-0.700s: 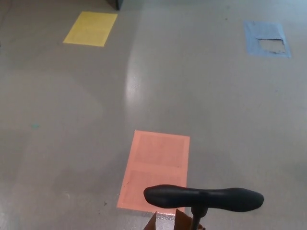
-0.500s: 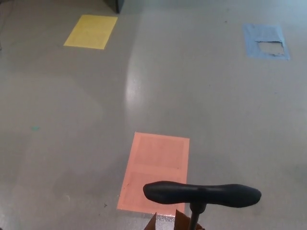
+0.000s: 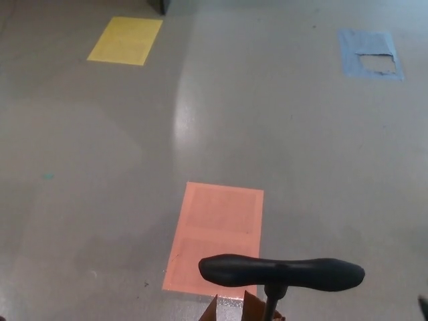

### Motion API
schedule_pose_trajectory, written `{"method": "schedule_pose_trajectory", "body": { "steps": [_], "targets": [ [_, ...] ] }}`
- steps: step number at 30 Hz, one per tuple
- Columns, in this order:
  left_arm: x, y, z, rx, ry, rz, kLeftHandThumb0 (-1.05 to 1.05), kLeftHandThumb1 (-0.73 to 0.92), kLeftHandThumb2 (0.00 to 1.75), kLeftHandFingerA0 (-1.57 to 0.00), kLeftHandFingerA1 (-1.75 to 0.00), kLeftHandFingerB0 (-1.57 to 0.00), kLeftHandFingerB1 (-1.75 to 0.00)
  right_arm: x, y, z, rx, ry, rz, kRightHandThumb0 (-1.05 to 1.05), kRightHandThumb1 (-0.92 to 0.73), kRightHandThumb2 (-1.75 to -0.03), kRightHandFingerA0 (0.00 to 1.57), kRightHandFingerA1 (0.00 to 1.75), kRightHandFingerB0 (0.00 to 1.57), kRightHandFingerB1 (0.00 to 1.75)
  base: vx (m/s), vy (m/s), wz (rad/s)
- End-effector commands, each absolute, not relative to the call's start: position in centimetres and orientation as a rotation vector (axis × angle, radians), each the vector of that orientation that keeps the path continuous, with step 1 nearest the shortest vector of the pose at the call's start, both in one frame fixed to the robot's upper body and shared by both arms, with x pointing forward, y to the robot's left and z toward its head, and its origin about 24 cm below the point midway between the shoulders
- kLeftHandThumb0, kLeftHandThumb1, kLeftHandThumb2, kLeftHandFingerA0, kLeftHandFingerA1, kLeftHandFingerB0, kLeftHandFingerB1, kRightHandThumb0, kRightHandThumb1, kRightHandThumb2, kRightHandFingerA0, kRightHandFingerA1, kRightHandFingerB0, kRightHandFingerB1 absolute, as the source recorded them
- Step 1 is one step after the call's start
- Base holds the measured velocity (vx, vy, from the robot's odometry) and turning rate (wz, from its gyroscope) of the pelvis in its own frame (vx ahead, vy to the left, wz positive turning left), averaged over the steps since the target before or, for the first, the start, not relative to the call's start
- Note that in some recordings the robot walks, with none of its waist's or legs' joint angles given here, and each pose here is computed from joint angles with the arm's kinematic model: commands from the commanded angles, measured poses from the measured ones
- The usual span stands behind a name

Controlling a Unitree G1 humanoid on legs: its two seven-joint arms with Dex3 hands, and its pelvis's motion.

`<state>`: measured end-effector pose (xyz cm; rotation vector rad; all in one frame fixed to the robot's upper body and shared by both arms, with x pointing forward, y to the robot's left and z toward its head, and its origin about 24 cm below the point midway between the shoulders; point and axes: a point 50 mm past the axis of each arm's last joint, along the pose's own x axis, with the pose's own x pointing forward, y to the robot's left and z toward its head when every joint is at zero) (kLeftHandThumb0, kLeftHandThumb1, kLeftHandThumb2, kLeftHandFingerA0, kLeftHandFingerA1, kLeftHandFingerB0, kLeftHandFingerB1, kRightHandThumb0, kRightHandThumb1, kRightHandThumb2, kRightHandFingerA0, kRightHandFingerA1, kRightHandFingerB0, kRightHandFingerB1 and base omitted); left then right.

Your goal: An air pump is kept on top of a storage box on the floor and the robot uses its right hand to press down on the handle of the pump to compress it

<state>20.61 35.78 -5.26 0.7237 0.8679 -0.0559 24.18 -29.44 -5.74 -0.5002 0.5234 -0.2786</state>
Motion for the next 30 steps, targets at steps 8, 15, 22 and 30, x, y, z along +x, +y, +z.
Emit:
{"method": "schedule_pose_trajectory", "body": {
  "steps": [8,15,22,30],
  "targets": [
    [20.9,36.5,-4.4,0.743,0.85,-0.054,-0.6,0.73,0.62,-0.28,-0.32,-0.26,-0.29,23.7,-32.1,14.4,-0.328,-0.527,-0.627,-0.72,-0.92,-0.69,0.24,0.37,0.25,0.29,0.0,0.0,0.0],
    [20.9,36.5,-4.4,0.745,0.857,-0.059,-0.61,0.72,0.62,-0.28,-0.31,-0.26,-0.29,21.5,-30.9,22.4,-0.391,-0.77,-0.58,-0.76,-0.92,-0.69,0.26,0.33,0.26,0.29,0.0,0.0,0.0],
    [21.0,36.5,-4.4,0.761,0.858,-0.058,-0.61,0.72,0.62,-0.27,-0.31,-0.26,-0.29,19.2,-28.5,28.7,-0.576,-0.834,-0.424,-0.36,-0.52,-1.11,0.0,0.5,0.0,0.48,0.0,0.0,0.0],
    [21.2,36.6,-4.2,0.752,0.86,-0.049,-0.59,0.72,0.61,-0.29,-0.31,-0.26,-0.29,18.1,-27.1,33.4,-0.743,-0.921,-0.344,-0.87,-0.79,-0.86,0.1,0.31,0.1,0.27,0.0,0.0,0.0]
  ]
}}
